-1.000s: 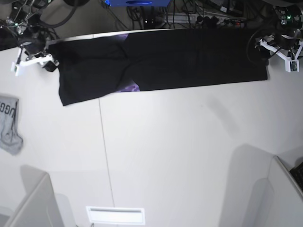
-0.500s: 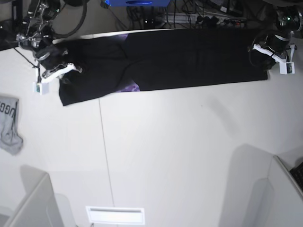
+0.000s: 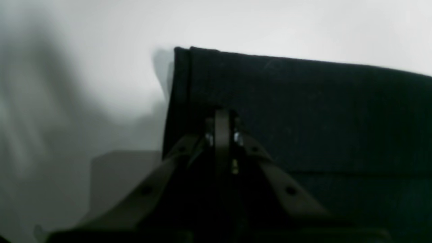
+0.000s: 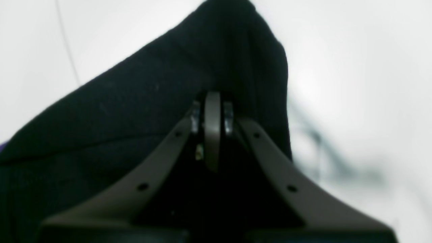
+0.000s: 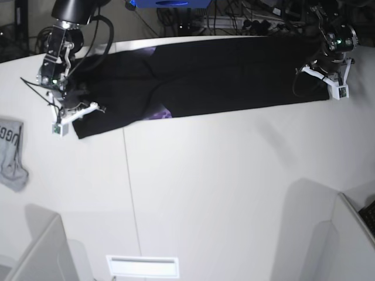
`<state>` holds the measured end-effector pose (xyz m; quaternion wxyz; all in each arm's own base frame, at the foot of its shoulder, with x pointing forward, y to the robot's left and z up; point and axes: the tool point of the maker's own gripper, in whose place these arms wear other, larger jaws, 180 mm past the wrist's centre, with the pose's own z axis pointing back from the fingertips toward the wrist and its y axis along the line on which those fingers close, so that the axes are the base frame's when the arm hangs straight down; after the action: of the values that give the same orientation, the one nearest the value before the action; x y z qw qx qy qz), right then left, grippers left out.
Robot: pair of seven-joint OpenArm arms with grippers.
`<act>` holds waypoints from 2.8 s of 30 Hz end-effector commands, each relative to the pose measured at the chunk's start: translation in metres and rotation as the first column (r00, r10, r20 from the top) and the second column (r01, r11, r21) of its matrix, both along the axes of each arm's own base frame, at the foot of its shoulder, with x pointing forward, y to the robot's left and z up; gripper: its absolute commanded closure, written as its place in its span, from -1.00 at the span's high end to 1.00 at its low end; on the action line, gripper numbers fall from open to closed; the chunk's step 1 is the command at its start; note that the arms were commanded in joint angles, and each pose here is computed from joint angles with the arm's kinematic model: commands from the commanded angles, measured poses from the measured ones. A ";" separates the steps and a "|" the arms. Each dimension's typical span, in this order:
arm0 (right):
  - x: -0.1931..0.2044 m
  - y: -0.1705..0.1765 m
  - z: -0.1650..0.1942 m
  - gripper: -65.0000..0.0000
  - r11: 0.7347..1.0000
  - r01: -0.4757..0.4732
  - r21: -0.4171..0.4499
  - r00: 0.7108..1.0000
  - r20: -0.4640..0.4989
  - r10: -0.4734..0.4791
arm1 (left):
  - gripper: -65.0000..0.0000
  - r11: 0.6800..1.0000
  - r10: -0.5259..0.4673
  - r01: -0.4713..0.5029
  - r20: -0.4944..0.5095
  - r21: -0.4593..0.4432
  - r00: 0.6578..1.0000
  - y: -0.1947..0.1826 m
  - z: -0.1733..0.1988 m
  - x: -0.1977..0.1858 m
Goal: Fold the T-shirt properly
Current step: 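Move both grippers to the ends of the folded strip and grasp them, then lift the strip end with the left gripper and carry it toward the right gripper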
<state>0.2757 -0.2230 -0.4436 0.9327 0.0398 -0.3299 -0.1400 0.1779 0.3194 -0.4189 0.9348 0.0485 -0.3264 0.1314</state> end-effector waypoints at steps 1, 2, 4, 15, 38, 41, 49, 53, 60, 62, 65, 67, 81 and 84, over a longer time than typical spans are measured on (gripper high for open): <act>-0.001 -0.006 -0.002 -1.00 1.000 0.006 -0.026 1.000 -0.017 -0.006 | -1.00 1.000 -0.004 0.003 0.036 0.024 0.999 0.006 0.010 0.010; 0.003 -0.009 0.000 -1.00 0.999 0.018 -0.036 1.000 -0.003 -0.018 | -1.00 1.000 -0.001 0.000 0.043 0.022 0.999 0.006 0.011 0.013; 0.007 -0.017 0.000 -1.00 0.996 0.077 -0.045 0.997 0.000 -0.077 | -1.00 1.000 0.003 -0.004 0.056 0.015 0.998 0.007 0.011 0.021; 0.031 -0.020 0.028 -1.00 0.993 0.110 -0.052 0.991 0.079 -0.106 | -1.00 1.000 0.006 -0.007 0.146 0.008 0.989 0.008 0.030 0.062; 0.018 0.010 0.111 -1.00 0.996 0.032 -0.085 0.979 0.202 -0.014 | -0.08 0.995 -0.044 0.072 0.337 -0.071 0.940 0.006 0.112 0.015; 0.018 0.010 0.111 -1.00 0.996 0.032 -0.085 0.979 0.202 -0.014 | 0.54 0.994 -0.016 0.048 0.315 -0.096 0.949 0.011 0.101 0.010; 0.012 0.010 0.107 -1.00 0.996 0.030 -0.085 0.982 0.186 -0.014 | 0.71 0.981 0.010 0.030 0.202 -0.192 0.979 0.020 0.046 -0.011; 0.009 0.010 0.103 -1.00 0.996 0.029 -0.084 0.984 0.176 -0.014 | 0.61 0.976 -0.025 0.055 0.144 -0.210 0.989 0.016 0.025 -0.019; 0.005 0.011 0.100 -1.00 0.996 0.028 -0.082 0.986 0.164 -0.014 | 0.59 0.980 -0.032 0.050 0.092 -0.193 0.995 0.010 0.004 -0.015; 0.004 0.011 0.100 -1.00 0.996 0.028 -0.083 0.987 0.162 -0.014 | 0.58 0.978 -0.030 0.048 0.092 -0.201 0.995 0.009 0.002 -0.015; 0.001 0.011 0.097 -1.00 0.996 0.027 -0.084 0.988 0.155 -0.014 | 0.49 0.971 -0.073 0.089 0.078 -0.223 0.994 -0.007 -0.005 -0.011; 0.000 0.011 0.097 -1.00 0.996 0.027 -0.083 0.988 0.155 -0.014 | 0.18 0.965 -0.100 0.115 0.071 -0.236 0.992 -0.017 -0.008 -0.009; -0.015 0.042 0.088 -1.00 0.989 -0.008 0.148 0.988 0.156 -0.015 | -1.00 0.976 -0.075 0.095 0.102 -0.198 0.992 0.010 0.003 0.010; -0.016 0.040 0.088 -1.00 0.989 -0.002 0.146 0.988 0.156 -0.021 | -1.00 0.985 -0.037 0.060 0.144 -0.161 0.989 0.029 0.019 0.016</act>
<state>0.2535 -0.1788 -0.3662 0.9067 0.1183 -0.3699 -0.1646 0.1850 0.3409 -0.4142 0.9199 -0.0535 -0.3582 0.1500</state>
